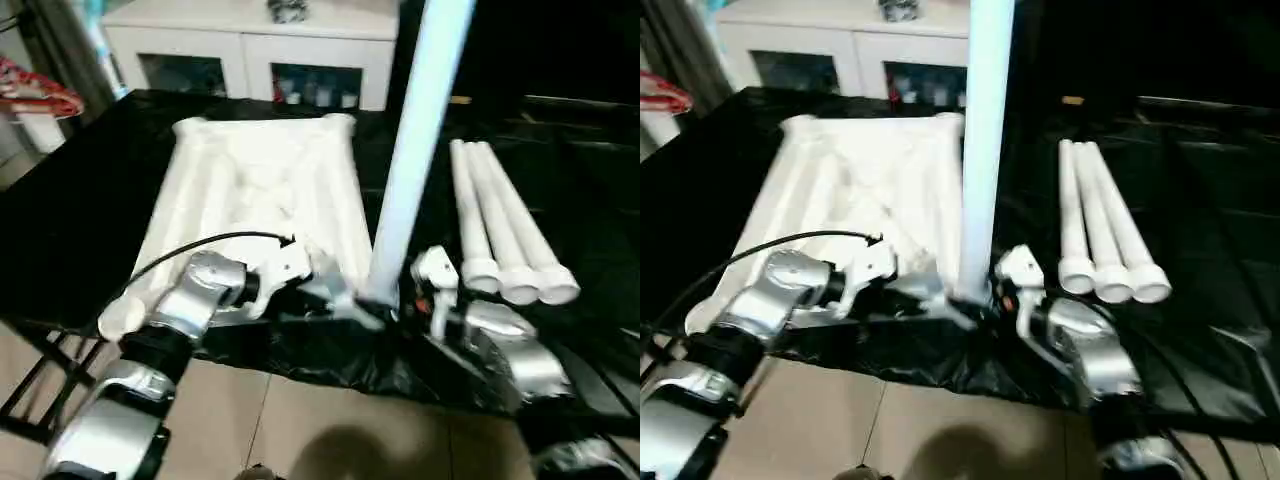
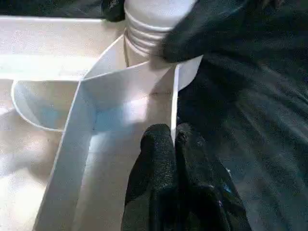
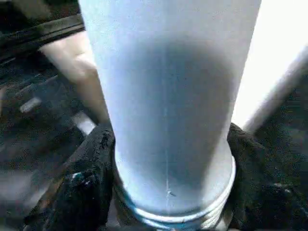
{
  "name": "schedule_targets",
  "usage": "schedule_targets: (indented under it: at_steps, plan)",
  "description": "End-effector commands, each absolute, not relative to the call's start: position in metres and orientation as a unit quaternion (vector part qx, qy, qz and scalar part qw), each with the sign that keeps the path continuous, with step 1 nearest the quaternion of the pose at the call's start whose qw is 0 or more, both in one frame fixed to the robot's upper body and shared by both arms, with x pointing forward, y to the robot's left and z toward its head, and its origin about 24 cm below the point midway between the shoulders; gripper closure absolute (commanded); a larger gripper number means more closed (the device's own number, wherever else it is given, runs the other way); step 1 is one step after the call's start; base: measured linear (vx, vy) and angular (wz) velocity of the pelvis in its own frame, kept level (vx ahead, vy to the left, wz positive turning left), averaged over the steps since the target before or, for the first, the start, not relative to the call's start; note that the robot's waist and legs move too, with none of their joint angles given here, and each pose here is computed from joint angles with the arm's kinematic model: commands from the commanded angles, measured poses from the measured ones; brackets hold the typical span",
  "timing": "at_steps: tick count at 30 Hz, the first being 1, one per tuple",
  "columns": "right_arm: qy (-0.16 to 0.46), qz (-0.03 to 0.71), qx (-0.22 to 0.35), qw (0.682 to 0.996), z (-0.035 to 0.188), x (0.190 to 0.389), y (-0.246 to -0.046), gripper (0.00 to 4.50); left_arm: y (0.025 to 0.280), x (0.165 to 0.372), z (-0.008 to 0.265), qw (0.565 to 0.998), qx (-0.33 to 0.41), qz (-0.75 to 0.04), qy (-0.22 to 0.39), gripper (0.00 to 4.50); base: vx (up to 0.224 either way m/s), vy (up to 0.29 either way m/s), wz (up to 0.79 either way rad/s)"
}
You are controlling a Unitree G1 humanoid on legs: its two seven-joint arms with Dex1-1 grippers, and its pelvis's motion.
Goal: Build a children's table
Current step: Rotate leg to tighten
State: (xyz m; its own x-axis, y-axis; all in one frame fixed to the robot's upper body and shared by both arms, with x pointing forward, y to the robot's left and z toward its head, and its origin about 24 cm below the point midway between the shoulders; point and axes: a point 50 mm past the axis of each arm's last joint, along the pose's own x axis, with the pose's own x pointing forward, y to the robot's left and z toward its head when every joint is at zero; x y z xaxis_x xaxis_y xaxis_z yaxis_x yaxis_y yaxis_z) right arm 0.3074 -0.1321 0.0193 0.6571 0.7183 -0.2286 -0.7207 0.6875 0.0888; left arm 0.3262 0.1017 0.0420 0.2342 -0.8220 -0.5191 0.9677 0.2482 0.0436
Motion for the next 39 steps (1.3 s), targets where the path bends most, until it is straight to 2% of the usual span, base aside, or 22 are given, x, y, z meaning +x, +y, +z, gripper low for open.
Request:
schedule_targets:
  at_steps: [1, 2, 5, 6, 7, 8, 9, 10, 11, 12, 15, 17, 19, 24, 29, 30, 34, 35, 39]
  plan:
    - [0.181, 0.400, 0.006, 0.898, -0.004, 0.298, -0.109, 1.78, 0.075, 0.325, 0.045, 0.766, 0.170, -0.594, 0.176, 4.50, 0.000, 0.000, 0.00]
    - [0.187, 0.363, 0.013, 0.913, -0.007, 0.302, -0.105, 1.78, 0.067, 0.326, 0.046, 0.779, 0.169, -0.580, 0.170, 4.50, 0.000, 0.000, 0.00]
    - [0.192, 0.317, 0.015, 0.929, -0.010, 0.308, -0.099, 1.78, 0.057, 0.328, 0.046, 0.795, 0.170, -0.558, 0.163, 4.50, 0.000, 0.000, 0.00]
    - [0.195, 0.282, 0.017, 0.939, -0.012, 0.312, -0.096, 1.78, 0.050, 0.329, 0.047, 0.805, 0.167, -0.547, 0.160, 4.50, 0.000, 0.000, 0.00]
    - [0.195, 0.279, 0.017, 0.940, -0.012, 0.312, -0.096, 1.78, 0.050, 0.329, 0.047, 0.805, 0.166, -0.546, 0.160, 4.50, 0.000, 0.000, 0.00]
    - [0.191, 0.238, 0.001, 0.952, -0.013, 0.316, -0.091, 1.78, 0.040, 0.328, 0.047, 0.816, 0.161, -0.534, 0.154, 4.50, 0.000, 0.000, 0.00]
    - [0.179, 0.230, -0.019, 0.956, -0.012, 0.318, -0.087, 1.78, 0.034, 0.327, 0.047, 0.817, 0.157, -0.533, 0.151, 4.50, 0.000, 0.000, 0.00]
    - [0.172, 0.232, -0.025, 0.957, -0.012, 0.318, -0.084, 1.78, 0.032, 0.325, 0.047, 0.816, 0.155, -0.535, 0.150, 4.50, 0.000, 0.000, 0.00]
    - [0.175, 0.236, -0.021, 0.956, -0.012, 0.317, -0.083, 1.22, 0.031, 0.324, 0.046, 0.814, 0.158, -0.538, 0.150, 4.50, 0.000, 0.000, 0.00]
    - [0.177, 0.255, -0.007, 0.951, -0.012, 0.317, -0.083, 1.08, 0.032, 0.323, 0.046, 0.811, 0.159, -0.543, 0.150, 4.50, 0.000, 0.000, 0.00]
    - [0.175, 0.279, 0.013, 0.944, -0.009, 0.316, -0.084, 1.02, 0.036, 0.322, 0.044, 0.805, 0.162, -0.550, 0.152, 4.50, 0.000, 0.000, 0.00]
    - [0.168, 0.288, 0.005, 0.943, -0.007, 0.317, -0.087, 0.73, 0.040, 0.322, 0.044, 0.799, 0.166, -0.556, 0.154, 4.50, 0.000, 0.000, 0.00]
    - [0.161, 0.303, -0.007, 0.939, -0.006, 0.317, -0.089, 0.66, 0.044, 0.321, 0.043, 0.794, 0.169, -0.563, 0.154, 4.50, 0.000, 0.000, 0.00]
    - [0.143, 0.372, -0.020, 0.917, 0.001, 0.313, -0.100, 0.66, 0.057, 0.317, 0.043, 0.768, 0.172, -0.596, 0.160, 4.50, 0.000, 0.000, 0.00]
    - [0.130, 0.456, -0.033, 0.880, 0.010, 0.305, -0.114, 0.66, 0.071, 0.312, 0.041, 0.732, 0.183, -0.634, 0.170, 4.50, 0.000, 0.000, 0.00]
    - [0.130, 0.485, -0.034, 0.864, 0.013, 0.302, -0.118, 0.66, 0.075, 0.311, 0.041, 0.721, 0.189, -0.643, 0.174, 4.50, 0.000, 0.000, 0.00]
    - [0.131, 0.518, -0.037, 0.845, 0.015, 0.297, -0.121, 0.66, 0.079, 0.310, 0.041, 0.711, 0.191, -0.653, 0.178, 4.50, 0.000, 0.000, 0.00]
    - [0.137, 0.547, -0.041, 0.825, 0.016, 0.292, -0.123, 0.66, 0.082, 0.310, 0.042, 0.701, 0.194, -0.662, 0.182, 4.50, 0.000, 0.000, 0.00]
    - [0.152, 0.598, -0.046, 0.786, 0.017, 0.281, -0.124, 0.66, 0.089, 0.310, 0.043, 0.682, 0.203, -0.676, 0.192, 4.50, 0.000, 0.000, 0.00]
